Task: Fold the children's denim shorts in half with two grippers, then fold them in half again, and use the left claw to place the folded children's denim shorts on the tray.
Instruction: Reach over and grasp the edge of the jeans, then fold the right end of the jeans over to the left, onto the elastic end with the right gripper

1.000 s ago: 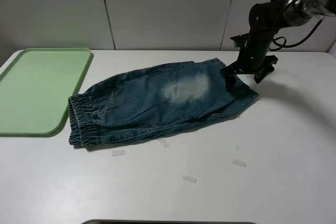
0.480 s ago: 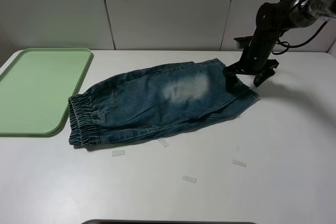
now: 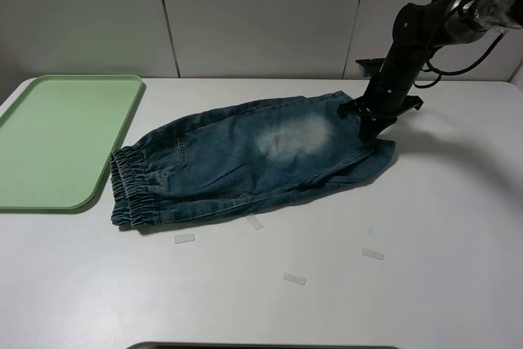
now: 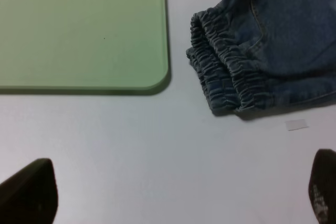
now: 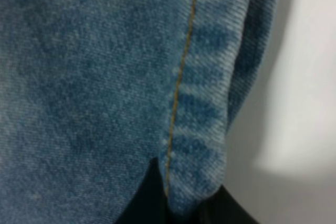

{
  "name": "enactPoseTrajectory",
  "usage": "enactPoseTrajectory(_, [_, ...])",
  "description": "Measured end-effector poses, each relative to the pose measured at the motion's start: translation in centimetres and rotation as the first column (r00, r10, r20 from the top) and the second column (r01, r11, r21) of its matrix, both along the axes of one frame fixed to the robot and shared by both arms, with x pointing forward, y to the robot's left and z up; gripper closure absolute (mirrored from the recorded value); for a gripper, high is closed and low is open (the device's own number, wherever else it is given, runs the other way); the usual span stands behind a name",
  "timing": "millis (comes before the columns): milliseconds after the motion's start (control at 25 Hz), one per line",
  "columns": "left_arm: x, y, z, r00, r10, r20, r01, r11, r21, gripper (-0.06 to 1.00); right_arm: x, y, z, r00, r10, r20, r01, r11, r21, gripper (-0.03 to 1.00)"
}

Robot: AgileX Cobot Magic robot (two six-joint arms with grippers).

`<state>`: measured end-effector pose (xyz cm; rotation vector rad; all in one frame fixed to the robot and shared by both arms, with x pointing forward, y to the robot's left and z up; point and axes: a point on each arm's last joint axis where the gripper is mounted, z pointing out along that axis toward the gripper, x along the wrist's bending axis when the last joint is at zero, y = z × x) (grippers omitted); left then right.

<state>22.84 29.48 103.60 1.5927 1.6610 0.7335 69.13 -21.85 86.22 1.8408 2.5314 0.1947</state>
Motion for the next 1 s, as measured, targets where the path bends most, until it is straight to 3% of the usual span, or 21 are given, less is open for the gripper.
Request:
enactPoseTrajectory(280, [0.0,0.0,0.0,1.000,0.000,0.000,0.000,1.000,0.000,-0.01,0.3,0.0,0.6,1.000,0.014,-0.004,-0.014,1.000,-0.008,0.96])
enactPoseTrajectory(440, [0.0,0.0,0.0,1.000,0.000,0.000,0.000,1.000,0.000,-0.01,0.5,-0.8,1.7,0.998,0.043,-0.036,-0.047,0.993,-0.105,0.96])
enactPoseTrajectory(1000, [0.0,0.0,0.0,1.000,-0.001,0.000,0.001,1.000,0.001,-0.01,-0.1,-2.7,13.4,0.987,0.075,0.144,-0.030,0.957,-0.288,0.96])
